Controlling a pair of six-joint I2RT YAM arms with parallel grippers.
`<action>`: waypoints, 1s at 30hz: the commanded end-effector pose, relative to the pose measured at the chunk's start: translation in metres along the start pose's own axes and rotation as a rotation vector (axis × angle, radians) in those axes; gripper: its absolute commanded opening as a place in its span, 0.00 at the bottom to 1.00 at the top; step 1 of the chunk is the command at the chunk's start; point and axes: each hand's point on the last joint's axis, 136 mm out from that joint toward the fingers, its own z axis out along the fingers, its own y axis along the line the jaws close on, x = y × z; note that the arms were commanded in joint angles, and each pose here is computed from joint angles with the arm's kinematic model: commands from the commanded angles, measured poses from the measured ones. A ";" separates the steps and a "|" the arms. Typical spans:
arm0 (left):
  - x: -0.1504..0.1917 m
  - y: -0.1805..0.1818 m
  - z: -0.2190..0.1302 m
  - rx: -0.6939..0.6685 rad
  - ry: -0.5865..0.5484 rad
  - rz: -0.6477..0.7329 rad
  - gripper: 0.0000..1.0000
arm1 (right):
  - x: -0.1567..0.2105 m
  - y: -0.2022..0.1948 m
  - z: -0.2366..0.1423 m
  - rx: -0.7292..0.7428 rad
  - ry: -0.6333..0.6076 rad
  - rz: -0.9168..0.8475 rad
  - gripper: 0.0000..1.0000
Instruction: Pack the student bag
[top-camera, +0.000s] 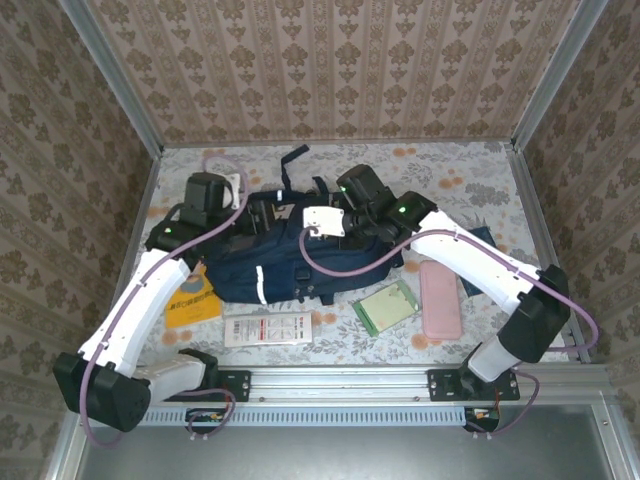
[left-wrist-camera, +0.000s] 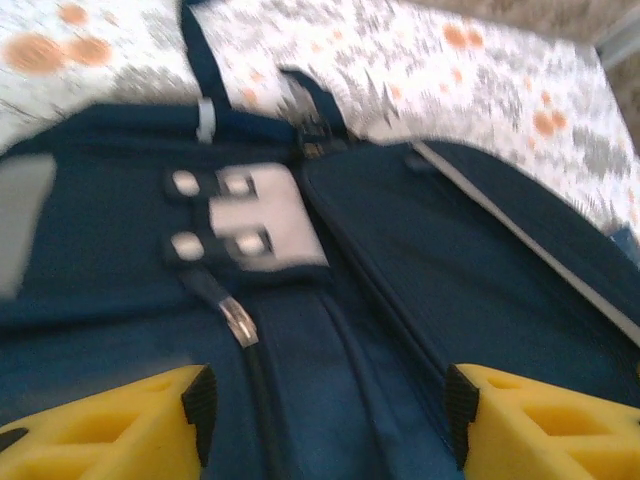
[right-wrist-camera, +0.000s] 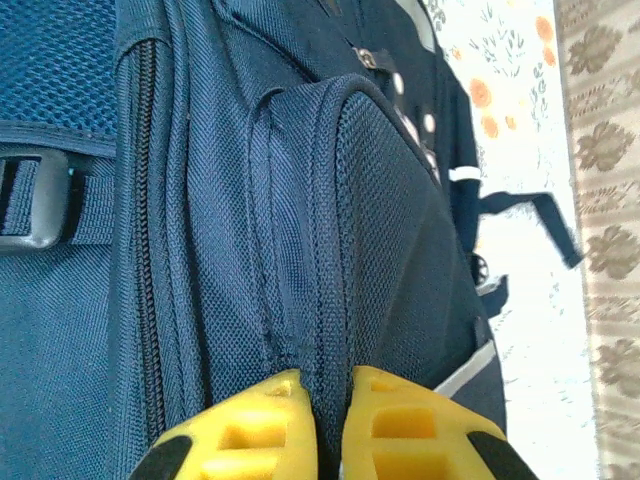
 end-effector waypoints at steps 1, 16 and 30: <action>0.029 -0.008 0.006 -0.007 0.085 0.092 0.68 | 0.010 -0.020 0.013 0.113 0.004 0.156 0.00; 0.045 -0.075 0.063 0.096 0.126 0.720 0.82 | 0.044 -0.010 -0.031 0.132 -0.126 0.019 0.01; 0.002 -0.078 0.097 0.069 0.254 0.268 0.80 | 0.050 -0.050 -0.104 0.386 -0.470 0.577 0.58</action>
